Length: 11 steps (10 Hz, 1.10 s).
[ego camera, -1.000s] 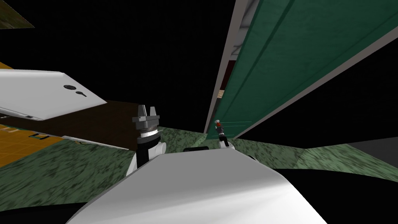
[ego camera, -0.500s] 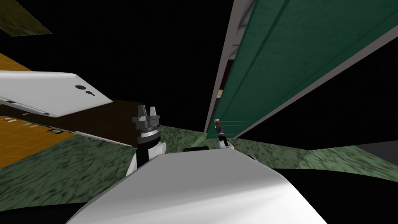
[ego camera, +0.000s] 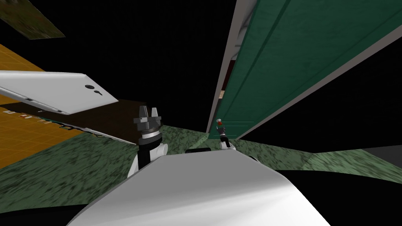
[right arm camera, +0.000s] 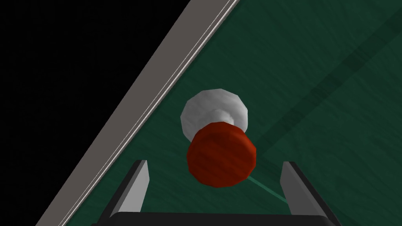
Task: Pull the door open
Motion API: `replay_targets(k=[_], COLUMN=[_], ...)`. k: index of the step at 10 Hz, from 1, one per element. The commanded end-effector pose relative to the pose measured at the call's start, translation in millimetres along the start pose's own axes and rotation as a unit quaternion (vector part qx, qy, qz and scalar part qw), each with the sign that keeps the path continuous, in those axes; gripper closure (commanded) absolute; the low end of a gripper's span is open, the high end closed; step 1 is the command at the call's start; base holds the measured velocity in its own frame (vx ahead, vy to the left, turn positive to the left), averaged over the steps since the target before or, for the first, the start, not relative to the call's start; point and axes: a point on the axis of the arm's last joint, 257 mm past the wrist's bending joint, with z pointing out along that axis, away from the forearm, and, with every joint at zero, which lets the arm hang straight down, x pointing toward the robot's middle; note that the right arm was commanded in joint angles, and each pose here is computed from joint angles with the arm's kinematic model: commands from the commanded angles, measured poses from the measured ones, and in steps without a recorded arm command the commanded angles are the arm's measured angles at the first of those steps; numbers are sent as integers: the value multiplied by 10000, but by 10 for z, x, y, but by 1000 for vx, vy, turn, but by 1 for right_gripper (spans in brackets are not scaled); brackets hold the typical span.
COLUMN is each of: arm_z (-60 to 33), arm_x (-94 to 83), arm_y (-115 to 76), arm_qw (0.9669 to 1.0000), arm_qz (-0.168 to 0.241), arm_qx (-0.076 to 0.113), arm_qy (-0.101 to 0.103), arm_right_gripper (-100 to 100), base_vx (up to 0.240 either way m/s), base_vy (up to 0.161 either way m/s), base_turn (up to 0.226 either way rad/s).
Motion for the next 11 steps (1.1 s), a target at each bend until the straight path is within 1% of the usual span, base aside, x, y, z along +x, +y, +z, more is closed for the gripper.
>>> replay_targets(k=[1,2,4,5,6,7,9,10,11], arm_z=[7,7,19,19,25,25,35,35,40], arm_x=[10,10,29,29,37,37,54,54,61], arm_y=[-13,-13,-39,-39,-51,-51,-77,-77,-89], arm_qw=[9995,9994,9971,9964,9942,9940,9884,9872,9834], arm_qz=[309,335,764,844,1072,1097,1517,1592,1814], arm_qx=[-8,-8,-21,-21,-27,-27,-39,-39,-45], arm_qy=[-9,-9,-25,-25,-32,-32,-47,-46,-53], arm_right_gripper=[-100,-100,-100,-100,-100,-100,-100,-100,-100], base_vx=[-55,-48,-60,-60,-55,-48,-75,-59,-46], base_vy=[-25,-20,-36,-27,-9,-9,-27,-32,-31], base_turn=[36,21,49,25,29,22,46,19,36])
